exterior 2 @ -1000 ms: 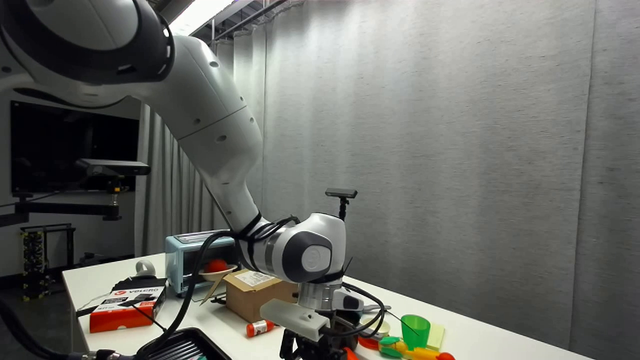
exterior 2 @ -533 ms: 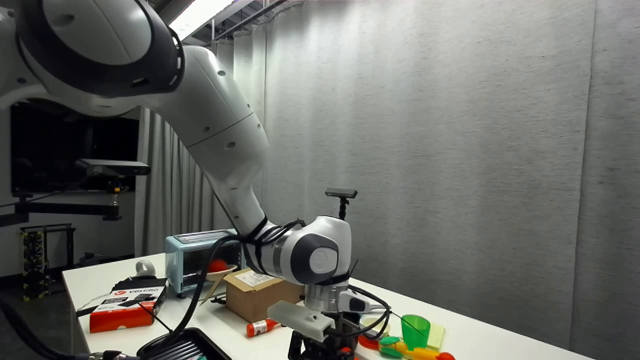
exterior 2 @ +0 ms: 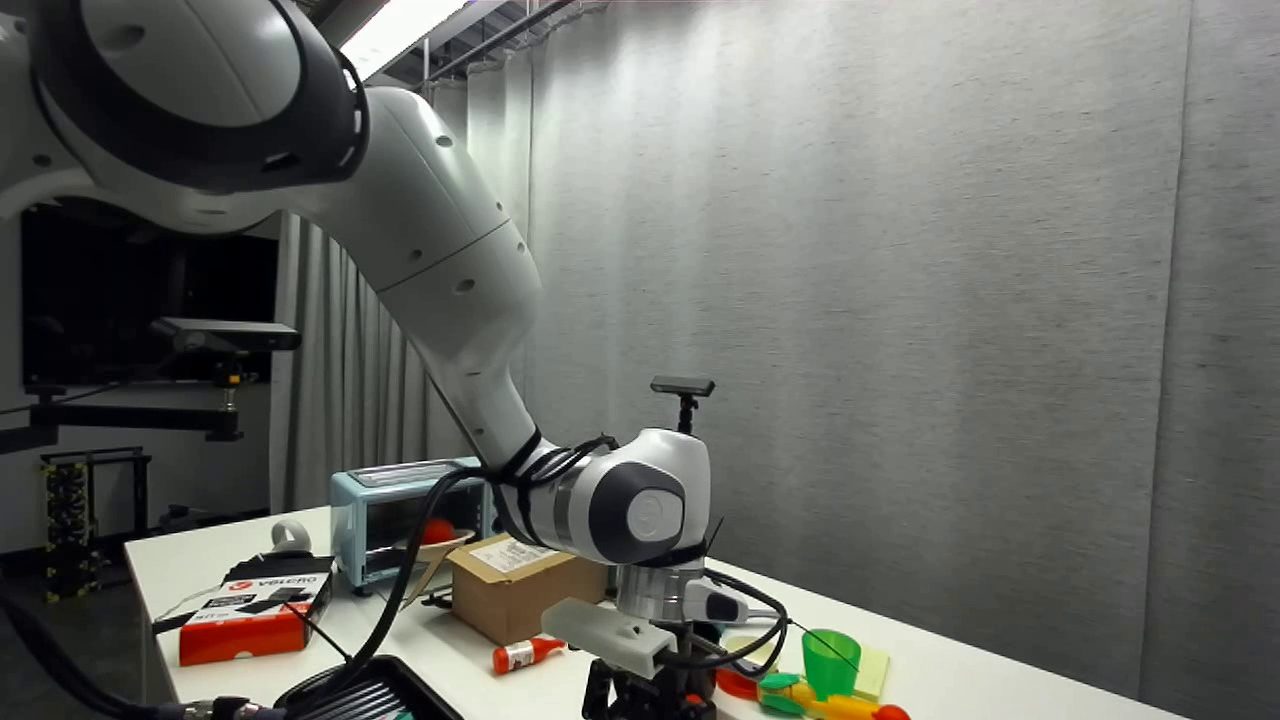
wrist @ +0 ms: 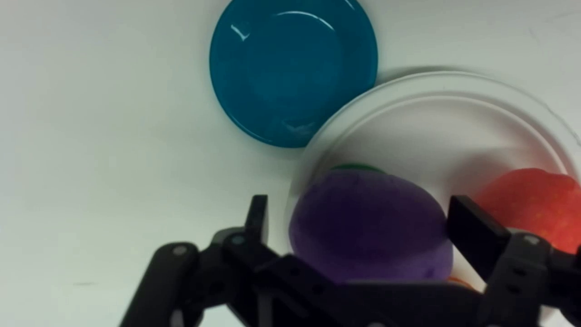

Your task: Move the plushies from the white plate to the black plate one at a time

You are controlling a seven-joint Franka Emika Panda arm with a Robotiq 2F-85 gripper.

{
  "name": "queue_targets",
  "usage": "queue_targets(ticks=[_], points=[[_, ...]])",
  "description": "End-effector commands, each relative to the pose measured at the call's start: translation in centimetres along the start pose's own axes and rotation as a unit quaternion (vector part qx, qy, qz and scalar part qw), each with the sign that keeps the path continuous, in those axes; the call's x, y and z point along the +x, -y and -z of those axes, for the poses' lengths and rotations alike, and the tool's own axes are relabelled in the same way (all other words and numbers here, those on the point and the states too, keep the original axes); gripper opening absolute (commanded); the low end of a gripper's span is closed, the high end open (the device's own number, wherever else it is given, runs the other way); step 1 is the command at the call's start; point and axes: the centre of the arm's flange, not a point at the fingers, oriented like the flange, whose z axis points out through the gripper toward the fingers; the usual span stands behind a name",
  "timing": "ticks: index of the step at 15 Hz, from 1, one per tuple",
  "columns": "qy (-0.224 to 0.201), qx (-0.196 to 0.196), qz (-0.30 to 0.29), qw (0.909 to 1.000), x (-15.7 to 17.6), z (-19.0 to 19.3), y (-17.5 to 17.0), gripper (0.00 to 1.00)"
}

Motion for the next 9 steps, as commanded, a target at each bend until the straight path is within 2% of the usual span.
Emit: queue_targets(ticks=[1,7,8,9], points=[[0.0,0.0,0.0,1.0,0.0,0.0,0.0,1.0],[-0.012,0.0,-0.009,0.9999,-0.1,0.09,0.0,1.0],[-0.015,0.001,-0.009,0.9998,-0.16,0.14,-0.11,0.75],[-0.016,0.001,-0.01,0.9998,-0.13,0.14,-0.11,0.74]])
